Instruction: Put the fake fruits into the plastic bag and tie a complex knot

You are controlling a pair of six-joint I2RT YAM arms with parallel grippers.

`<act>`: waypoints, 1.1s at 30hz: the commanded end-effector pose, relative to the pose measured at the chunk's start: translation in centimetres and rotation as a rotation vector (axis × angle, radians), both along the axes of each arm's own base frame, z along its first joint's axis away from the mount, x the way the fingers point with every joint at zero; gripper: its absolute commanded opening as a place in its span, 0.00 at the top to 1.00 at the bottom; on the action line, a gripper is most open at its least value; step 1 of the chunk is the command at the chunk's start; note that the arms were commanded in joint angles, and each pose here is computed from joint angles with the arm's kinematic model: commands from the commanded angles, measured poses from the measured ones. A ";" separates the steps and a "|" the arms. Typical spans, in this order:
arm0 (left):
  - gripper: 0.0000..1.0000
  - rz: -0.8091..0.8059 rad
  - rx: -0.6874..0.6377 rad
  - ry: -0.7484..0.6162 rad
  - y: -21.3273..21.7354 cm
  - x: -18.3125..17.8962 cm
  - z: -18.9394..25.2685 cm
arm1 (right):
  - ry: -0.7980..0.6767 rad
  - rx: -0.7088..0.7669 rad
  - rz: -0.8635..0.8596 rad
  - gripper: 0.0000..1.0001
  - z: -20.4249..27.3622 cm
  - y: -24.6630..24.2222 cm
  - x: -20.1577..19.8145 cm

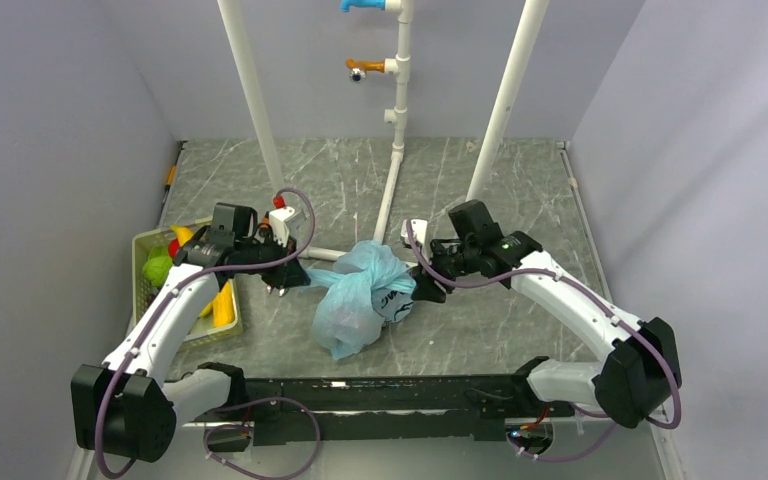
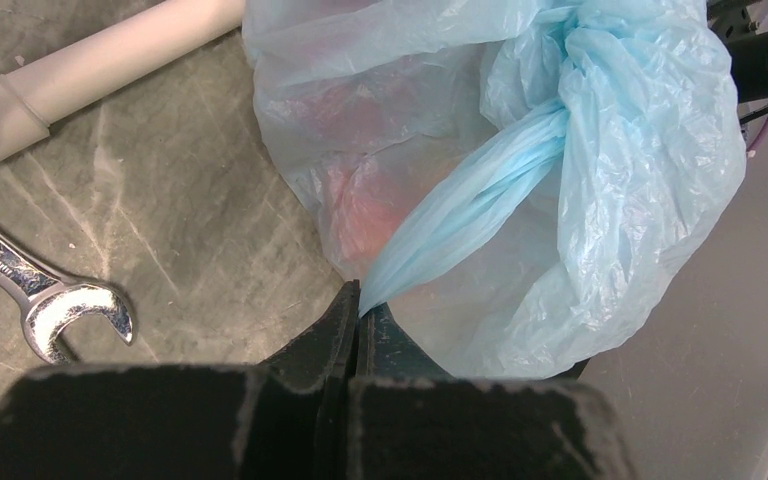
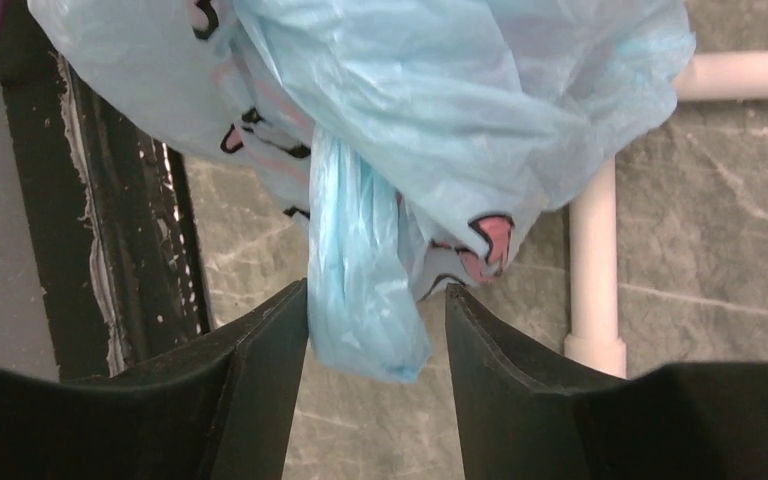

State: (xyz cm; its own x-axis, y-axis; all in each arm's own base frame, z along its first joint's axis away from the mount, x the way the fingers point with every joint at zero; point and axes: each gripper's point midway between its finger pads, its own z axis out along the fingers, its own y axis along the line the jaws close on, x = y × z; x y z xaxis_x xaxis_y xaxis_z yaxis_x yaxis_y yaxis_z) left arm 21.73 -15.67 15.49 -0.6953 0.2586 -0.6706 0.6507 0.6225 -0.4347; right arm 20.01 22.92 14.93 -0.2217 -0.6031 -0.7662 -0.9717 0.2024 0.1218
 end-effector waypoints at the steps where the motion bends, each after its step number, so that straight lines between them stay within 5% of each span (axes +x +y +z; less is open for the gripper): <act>1: 1.00 -0.013 -0.035 -0.057 -0.6 0.8 1.5 | -0.080 0.010 -0.020 0.45 0.3 1.8 1.3; 8: 1.00 0.031 0.000 -0.056 0.1 1.3 1.3 | -0.119 -0.107 -0.019 0.58 -1.4 0.2 1.3; 11: 1.00 0.050 0.006 -0.058 0.5 1.4 1.4 | -0.136 -0.142 -0.028 0.97 -1.2 -1.0 1.2; 12: 1.00 0.064 0.016 -0.059 0.8 1.5 1.4 | -0.145 -0.145 -0.031 1.00 -0.8 -1.3 1.1; 20: 1.00 0.253 0.238 -0.084 7.2 3.4 0.4 | -0.193 -0.228 -0.083 1.00 -0.3 -5.1 1.4; 33: 1.00 0.313 0.510 -0.073 17.3 2.6 -5.0 | -0.195 -0.481 -0.085 1.00 -9.0 -15.6 -1.6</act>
State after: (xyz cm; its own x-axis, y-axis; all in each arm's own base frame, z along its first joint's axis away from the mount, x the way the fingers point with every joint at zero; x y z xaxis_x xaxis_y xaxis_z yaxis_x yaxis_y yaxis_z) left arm 22.81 -8.57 14.22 -0.7223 0.2050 -0.6606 0.5535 0.7440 -0.3743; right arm 21.17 17.08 12.15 0.0341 -0.6642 -0.7468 -0.9619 0.1810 -0.2049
